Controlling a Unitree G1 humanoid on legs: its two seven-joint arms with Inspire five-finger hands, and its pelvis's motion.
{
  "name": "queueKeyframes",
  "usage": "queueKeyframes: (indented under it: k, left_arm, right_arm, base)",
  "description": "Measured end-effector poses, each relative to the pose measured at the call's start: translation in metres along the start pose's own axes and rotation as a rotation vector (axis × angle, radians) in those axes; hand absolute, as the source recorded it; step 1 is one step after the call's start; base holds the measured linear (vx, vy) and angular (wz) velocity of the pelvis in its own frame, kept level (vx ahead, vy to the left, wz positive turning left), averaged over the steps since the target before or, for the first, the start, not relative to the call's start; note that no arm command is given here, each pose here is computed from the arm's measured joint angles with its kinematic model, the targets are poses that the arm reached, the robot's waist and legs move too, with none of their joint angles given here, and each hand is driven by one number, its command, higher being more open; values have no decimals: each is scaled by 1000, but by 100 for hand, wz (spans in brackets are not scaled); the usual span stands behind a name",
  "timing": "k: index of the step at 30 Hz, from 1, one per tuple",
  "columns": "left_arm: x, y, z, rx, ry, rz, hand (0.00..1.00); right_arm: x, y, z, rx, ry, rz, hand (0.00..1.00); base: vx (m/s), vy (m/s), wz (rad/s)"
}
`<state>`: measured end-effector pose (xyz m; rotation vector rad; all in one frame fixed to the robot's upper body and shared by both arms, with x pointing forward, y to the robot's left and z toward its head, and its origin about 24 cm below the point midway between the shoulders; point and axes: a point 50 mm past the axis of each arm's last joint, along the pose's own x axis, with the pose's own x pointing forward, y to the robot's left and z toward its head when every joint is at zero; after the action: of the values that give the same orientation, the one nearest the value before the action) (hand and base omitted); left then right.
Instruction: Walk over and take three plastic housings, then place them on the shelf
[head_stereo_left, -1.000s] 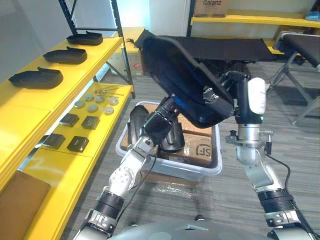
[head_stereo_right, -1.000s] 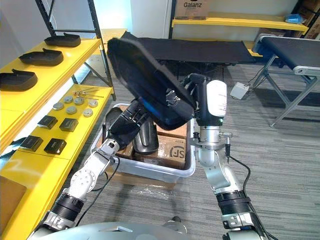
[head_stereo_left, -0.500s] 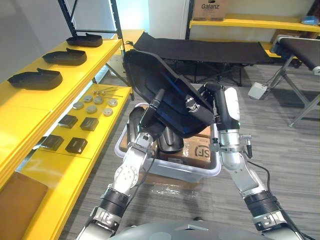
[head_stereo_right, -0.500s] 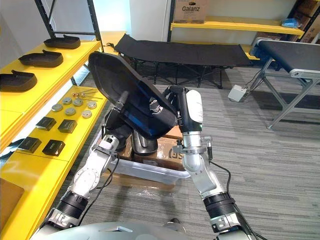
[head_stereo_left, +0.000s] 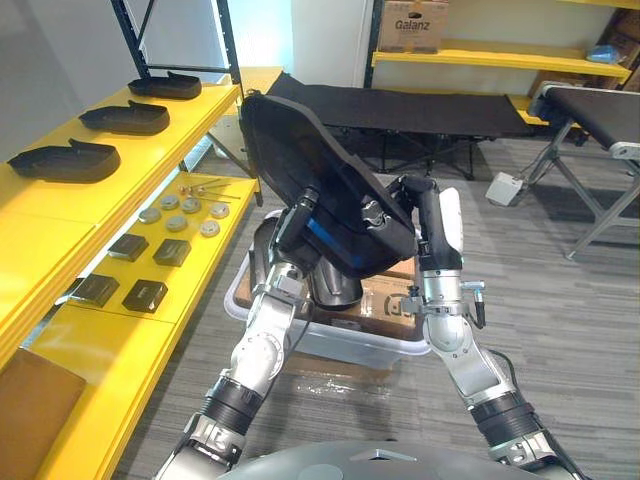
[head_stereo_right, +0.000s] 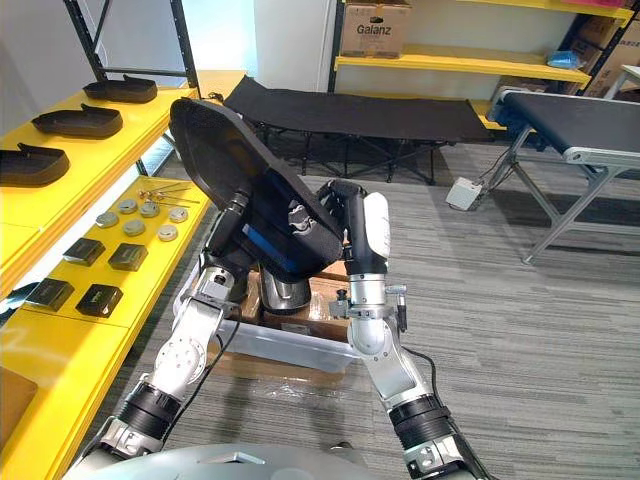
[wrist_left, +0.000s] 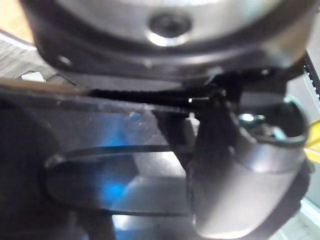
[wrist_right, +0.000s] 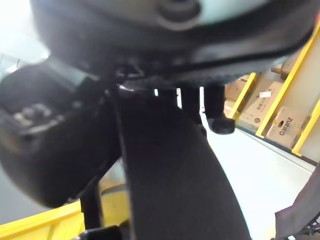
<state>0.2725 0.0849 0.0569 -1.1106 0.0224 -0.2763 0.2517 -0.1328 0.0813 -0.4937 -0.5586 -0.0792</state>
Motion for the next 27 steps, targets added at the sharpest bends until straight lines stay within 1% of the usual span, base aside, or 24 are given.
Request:
queueKeyframes:
  k: [2,3,5,10,13,17,18,19,21,23,24,27]
  left_arm:
    - [0,0,0,5,0,-1,0]
    - [0,0,0,7,1,-1,0]
    - [0,0,0,15,1,3,0]
    - [1,-9,0,129,-15,18,0]
    - [2,-20,6,287,-79,34,0]
    - [1,-25,18,484,-188,82,0]
    - [0,-25,20,502,-206,92,0]
    - [-2,-25,26,575,-260,121,0]
    - [-4,-22,33,663,-312,170,0]
    - [-13,-18,43,729,-383,235,0]
    - [-22,-16,50,832,-454,295,0]
    - [-36,-16,61,968,-560,376,0]
  right_arm:
    - [-1,1,0,5,5,-2,0]
    - [-2,1,0,8,9,-4,100]
    - [-4,1,-1,8,15,-3,100]
    - [-12,3,-5,43,61,6,100]
    - [-20,6,-6,56,88,27,100]
    - [-23,9,-7,73,110,48,100]
    - [-23,9,-7,79,115,44,100]
    - [-23,8,-8,105,138,28,100]
    - [-25,6,-11,137,173,7,100]
    - [-28,5,-12,173,204,-7,100]
    - [-32,2,-14,205,240,-33,100]
    - [-36,-5,-14,237,279,-64,100]
  base:
    - [0,0,0]
    - [0,0,0]
    - [0,0,0]
    - [0,0,0]
    - [0,0,0]
    - [0,0,0]
    - [0,0,4]
    - [0,0,6]
    - [0,0,9]
    - [15,5,5]
    - [41,12,3]
    - [54,17,5]
